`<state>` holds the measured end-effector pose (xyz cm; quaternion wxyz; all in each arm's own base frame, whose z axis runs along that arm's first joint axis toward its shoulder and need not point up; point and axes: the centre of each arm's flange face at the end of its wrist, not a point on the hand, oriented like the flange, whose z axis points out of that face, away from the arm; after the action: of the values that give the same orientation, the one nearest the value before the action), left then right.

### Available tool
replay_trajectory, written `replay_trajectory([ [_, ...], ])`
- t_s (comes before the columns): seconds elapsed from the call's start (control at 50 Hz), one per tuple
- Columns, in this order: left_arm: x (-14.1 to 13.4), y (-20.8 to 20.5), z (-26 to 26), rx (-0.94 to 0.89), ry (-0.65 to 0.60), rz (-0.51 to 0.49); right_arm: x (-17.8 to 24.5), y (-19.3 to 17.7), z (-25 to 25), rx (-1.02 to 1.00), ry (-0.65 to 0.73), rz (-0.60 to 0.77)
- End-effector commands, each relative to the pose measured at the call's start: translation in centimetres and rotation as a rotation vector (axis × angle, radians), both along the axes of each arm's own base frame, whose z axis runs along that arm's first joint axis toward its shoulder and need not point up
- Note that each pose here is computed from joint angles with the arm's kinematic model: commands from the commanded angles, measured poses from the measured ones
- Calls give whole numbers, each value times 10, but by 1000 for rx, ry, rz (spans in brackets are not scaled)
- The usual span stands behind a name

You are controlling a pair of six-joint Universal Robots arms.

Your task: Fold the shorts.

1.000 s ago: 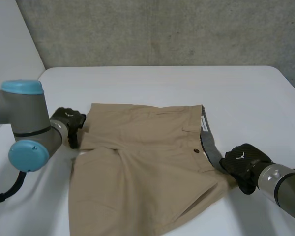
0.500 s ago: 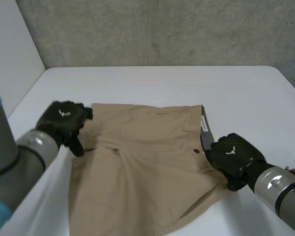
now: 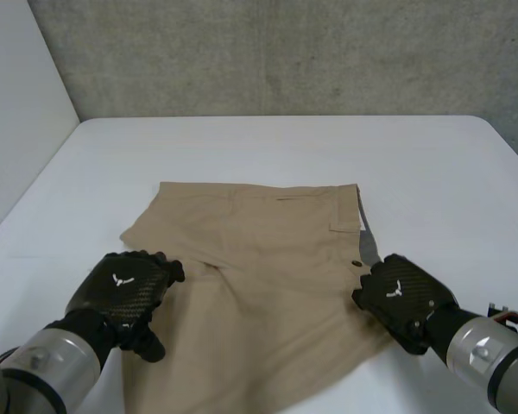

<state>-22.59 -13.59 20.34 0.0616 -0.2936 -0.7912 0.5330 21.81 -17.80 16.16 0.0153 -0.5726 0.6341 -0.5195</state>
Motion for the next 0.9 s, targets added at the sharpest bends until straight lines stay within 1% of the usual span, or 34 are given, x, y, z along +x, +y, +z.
replay_trajectory([
  [0.02,-1,19,-3,20,17,-35,16,-24,-2,-3,-75,-14],
  [0.06,-4,25,-2,24,27,-54,32,-23,-1,32,-123,-12],
  [0.12,-6,28,-2,25,36,-58,49,-27,-2,81,-178,-52],
  [0.18,-6,30,-2,27,32,-37,56,-33,-2,100,-205,-90],
  [0.2,-5,30,-2,32,28,-21,58,-39,-2,96,-216,-124],
  [0.28,-1,33,-3,45,17,18,58,-55,0,60,-205,-208],
  [0.36,-1,33,-6,68,20,33,57,-65,-6,64,-187,-258],
  [0.54,0,39,-14,144,25,49,53,-65,-7,84,-167,-270],
  [0.64,-3,45,-20,171,-3,30,53,-68,-9,84,-165,-268],
  [0.72,-4,44,-24,175,-18,34,53,-67,-11,90,-160,-266],
  [0.86,-5,30,-32,144,-70,112,52,-63,-13,105,-159,-269],
  [0.9,-6,29,-34,148,-80,115,52,-63,-13,105,-159,-269],
])
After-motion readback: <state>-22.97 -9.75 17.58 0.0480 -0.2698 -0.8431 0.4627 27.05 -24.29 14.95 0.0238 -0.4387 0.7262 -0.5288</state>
